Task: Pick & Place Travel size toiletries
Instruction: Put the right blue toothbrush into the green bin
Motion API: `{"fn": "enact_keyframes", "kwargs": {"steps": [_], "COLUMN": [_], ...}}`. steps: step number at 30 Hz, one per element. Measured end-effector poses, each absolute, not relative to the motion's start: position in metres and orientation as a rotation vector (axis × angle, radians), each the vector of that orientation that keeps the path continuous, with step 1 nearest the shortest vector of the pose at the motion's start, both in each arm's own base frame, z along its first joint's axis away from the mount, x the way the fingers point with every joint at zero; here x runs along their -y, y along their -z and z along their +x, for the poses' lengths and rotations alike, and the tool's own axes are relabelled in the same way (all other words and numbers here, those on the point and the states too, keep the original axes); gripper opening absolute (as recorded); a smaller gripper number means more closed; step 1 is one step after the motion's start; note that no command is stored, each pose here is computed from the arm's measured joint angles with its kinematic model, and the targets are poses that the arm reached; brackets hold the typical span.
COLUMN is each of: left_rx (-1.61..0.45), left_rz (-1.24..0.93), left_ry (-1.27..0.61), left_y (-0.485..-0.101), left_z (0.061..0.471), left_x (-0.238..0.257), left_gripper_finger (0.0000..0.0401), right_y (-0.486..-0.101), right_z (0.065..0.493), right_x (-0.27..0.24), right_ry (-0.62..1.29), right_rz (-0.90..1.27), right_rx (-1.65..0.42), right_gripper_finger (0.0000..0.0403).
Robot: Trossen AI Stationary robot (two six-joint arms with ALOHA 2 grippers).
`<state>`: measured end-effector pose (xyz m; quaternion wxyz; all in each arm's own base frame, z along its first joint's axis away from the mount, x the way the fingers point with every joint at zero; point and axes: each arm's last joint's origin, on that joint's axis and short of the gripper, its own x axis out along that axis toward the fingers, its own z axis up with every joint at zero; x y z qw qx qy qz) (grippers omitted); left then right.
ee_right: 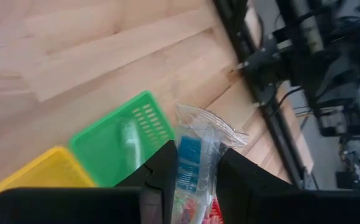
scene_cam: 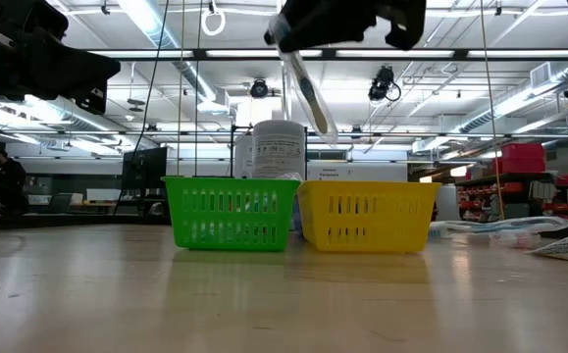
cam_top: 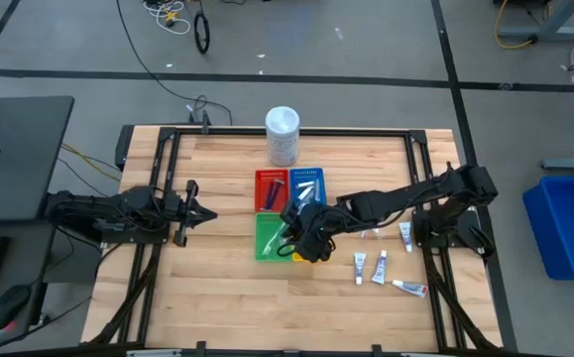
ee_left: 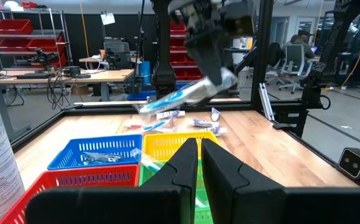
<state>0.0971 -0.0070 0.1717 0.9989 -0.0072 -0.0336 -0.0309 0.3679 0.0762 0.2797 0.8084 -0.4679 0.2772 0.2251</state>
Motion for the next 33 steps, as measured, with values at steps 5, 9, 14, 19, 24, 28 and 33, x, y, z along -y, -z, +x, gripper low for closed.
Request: {"fn": "enact_keyframes", "kwargs": {"steps": [5, 9, 14, 19, 24, 28, 33], "left_rx": [0.065, 0.061, 0.064, 0.066, 0.066, 0.065, 0.065], "left_rz": [-0.014, -0.014, -0.015, -0.014, -0.014, -0.014, -0.014], "left_ry": [0.062, 0.062, 0.060, 0.061, 0.061, 0.061, 0.061], "left_y": [-0.172, -0.171, -0.171, -0.172, -0.172, -0.172, -0.172], "left_z": [0.097, 0.097, 0.097, 0.097, 0.097, 0.097, 0.097], "left_x": [0.007, 0.007, 0.007, 0.007, 0.007, 0.007, 0.007], "left_gripper_finger": [0.0027, 0.0027, 0.0027, 0.0027, 0.0027, 0.0027, 0.0027], "right_y": [-0.287, -0.294, -0.291, -0.285, -0.277, -0.267, -0.254], "right_z": [0.382, 0.396, 0.410, 0.415, 0.416, 0.419, 0.425], "right_x": [-0.079, -0.080, -0.084, -0.086, -0.086, -0.087, -0.088], "right_ry": [-0.466, -0.436, -0.446, -0.453, -0.471, -0.485, -0.503], "right_rz": [-1.009, -1.022, -1.026, -1.027, -1.028, -1.029, -1.037], "right_rx": [-0.611, -0.624, -0.651, -0.665, -0.701, -0.728, -0.756], "right_gripper_finger": [0.0092, 0.0093, 0.0091, 0.0093, 0.0092, 0.0091, 0.0093]}}
